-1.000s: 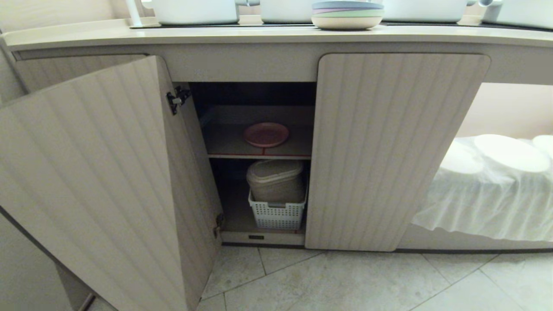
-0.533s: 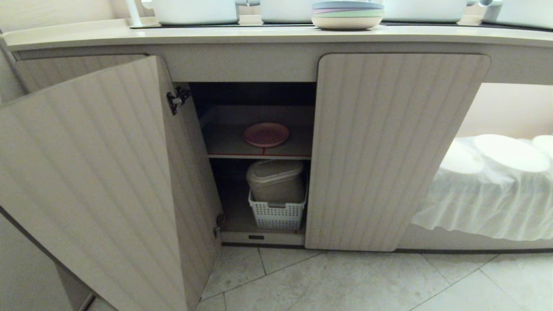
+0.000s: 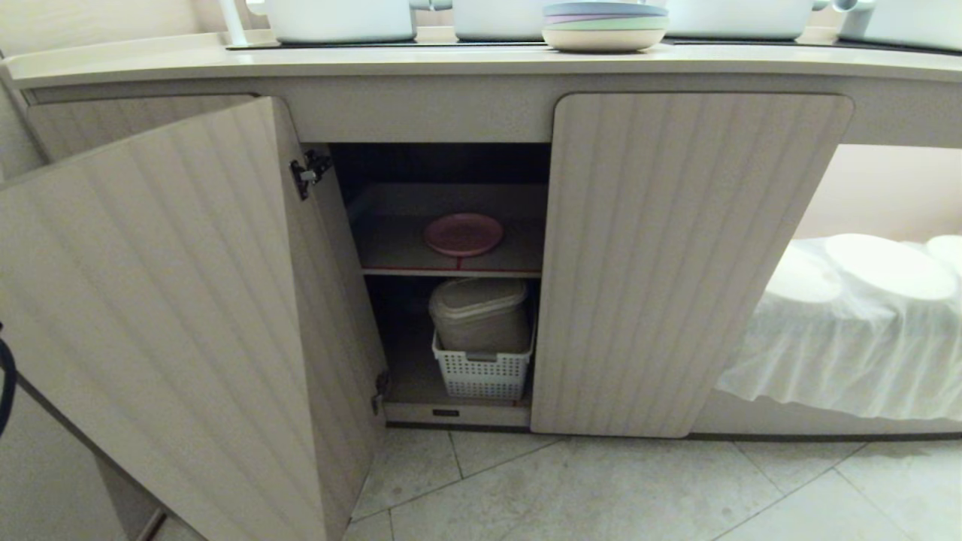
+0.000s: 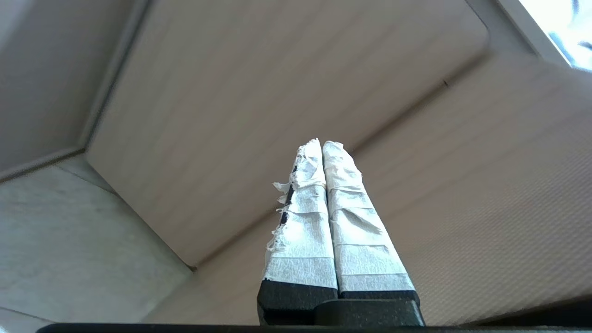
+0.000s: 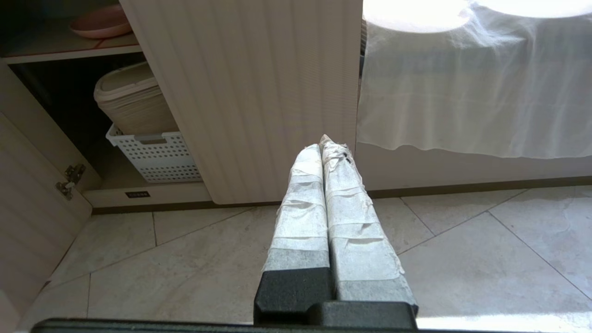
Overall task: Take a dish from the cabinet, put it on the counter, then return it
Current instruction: Close the cabinet door
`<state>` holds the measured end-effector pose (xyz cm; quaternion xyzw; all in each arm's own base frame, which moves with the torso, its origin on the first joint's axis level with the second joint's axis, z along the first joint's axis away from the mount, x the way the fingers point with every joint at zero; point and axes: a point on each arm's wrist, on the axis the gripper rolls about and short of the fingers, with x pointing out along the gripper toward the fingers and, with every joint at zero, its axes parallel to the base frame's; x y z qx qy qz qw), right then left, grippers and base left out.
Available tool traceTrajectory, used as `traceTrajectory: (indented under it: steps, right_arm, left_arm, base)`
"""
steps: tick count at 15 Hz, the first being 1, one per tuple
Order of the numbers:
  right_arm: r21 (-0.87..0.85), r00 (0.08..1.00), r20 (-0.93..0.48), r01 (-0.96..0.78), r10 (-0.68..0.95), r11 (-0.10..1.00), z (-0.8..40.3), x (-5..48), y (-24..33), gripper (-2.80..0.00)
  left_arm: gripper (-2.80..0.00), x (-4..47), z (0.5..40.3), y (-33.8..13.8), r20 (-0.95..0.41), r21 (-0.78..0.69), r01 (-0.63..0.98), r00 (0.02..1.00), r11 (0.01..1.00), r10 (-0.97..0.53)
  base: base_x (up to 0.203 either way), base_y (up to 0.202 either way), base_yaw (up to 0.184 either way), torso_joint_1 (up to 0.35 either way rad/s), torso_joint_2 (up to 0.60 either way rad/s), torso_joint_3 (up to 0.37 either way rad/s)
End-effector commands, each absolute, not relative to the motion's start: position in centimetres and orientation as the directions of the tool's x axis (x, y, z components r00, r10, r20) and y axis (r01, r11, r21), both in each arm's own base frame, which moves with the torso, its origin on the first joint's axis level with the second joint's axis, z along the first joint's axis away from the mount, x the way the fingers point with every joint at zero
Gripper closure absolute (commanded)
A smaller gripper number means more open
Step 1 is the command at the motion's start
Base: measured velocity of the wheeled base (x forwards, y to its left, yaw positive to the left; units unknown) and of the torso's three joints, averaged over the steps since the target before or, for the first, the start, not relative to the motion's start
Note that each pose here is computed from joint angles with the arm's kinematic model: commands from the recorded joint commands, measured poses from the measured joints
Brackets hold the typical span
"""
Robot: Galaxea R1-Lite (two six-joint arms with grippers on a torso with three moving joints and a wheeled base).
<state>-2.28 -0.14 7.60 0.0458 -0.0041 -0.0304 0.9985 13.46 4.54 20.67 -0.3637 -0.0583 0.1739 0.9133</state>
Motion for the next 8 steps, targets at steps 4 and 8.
traceTrajectory:
  steps: [4,8]
  right_arm:
    - [0.092,0.998,0.005,0.061,-0.061,0.994,7.6,-2.3,-0.1,0.00]
    - [0.092,0.998,0.006,0.061,-0.061,0.994,7.6,-2.3,-0.1,0.00]
  left_arm:
    - [0.00,13.9,20.5,3.6,-0.026,-0.689,-0.228,0.957,0.688,0.290]
    - [0.00,13.5,20.8,2.4,-0.001,-0.692,-0.151,0.978,0.706,0.208]
  base:
    - [0.000,0.000,0.000,0.000,0.00,0.000]
    - [0.000,0.000,0.000,0.000,0.00,0.000]
